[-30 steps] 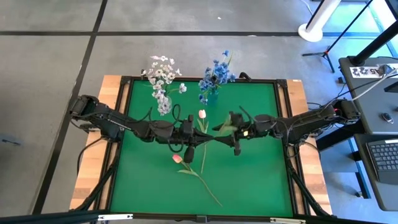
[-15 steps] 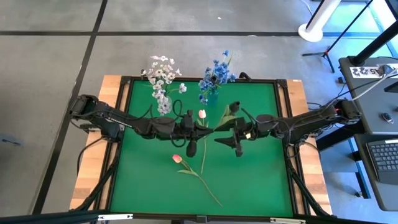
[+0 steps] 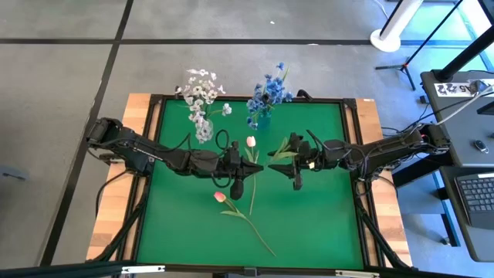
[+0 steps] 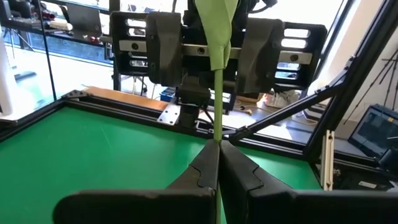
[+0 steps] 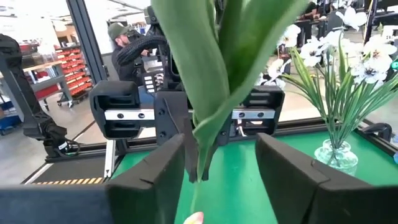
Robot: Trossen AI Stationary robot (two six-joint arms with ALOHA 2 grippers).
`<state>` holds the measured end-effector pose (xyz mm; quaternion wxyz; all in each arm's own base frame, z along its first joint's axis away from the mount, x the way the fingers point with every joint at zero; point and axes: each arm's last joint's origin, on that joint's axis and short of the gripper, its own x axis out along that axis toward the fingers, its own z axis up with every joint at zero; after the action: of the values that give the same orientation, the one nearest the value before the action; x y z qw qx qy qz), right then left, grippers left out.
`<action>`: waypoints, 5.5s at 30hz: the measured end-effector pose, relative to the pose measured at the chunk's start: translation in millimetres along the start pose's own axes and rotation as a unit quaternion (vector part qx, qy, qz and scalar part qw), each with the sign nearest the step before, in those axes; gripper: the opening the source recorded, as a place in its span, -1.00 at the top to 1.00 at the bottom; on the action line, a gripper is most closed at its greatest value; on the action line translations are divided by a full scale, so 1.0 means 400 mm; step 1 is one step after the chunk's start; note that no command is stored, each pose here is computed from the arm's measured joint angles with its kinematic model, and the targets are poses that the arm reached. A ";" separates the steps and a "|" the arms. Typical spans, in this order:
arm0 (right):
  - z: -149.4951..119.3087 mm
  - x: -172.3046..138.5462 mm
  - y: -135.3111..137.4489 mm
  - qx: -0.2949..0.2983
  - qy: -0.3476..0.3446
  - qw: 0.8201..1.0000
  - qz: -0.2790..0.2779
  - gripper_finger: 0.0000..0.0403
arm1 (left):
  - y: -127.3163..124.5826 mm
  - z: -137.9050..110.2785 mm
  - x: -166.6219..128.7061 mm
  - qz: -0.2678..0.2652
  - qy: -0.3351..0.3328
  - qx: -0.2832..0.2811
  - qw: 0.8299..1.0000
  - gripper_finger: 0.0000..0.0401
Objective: Sort flowers into vase by color
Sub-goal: Put the black flower into the blue vase
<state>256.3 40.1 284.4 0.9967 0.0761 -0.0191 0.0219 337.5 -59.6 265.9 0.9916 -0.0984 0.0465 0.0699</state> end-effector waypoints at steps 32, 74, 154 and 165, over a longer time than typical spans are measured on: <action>0.090 -0.163 -0.038 -0.110 0.021 0.969 -0.219 0.99 | 0.023 -0.031 -0.001 0.054 0.061 0.063 0.995 0.93; 0.082 -0.145 -0.152 -0.179 0.067 0.930 -0.313 1.00 | 0.299 -0.185 0.230 0.435 0.006 0.114 0.893 -0.18; 0.031 -0.112 -0.071 -0.045 0.116 0.992 -0.017 1.00 | 0.071 -0.042 0.174 0.076 -0.006 -0.008 0.997 0.03; 0.011 -0.085 -0.069 -0.031 0.127 0.991 0.017 1.00 | 0.074 -0.043 0.174 0.077 -0.004 -0.007 0.997 0.07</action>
<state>223.4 10.7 283.2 0.9924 0.0414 0.1059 0.0478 400.5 -25.4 236.3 0.9828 -0.1012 0.0495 0.1465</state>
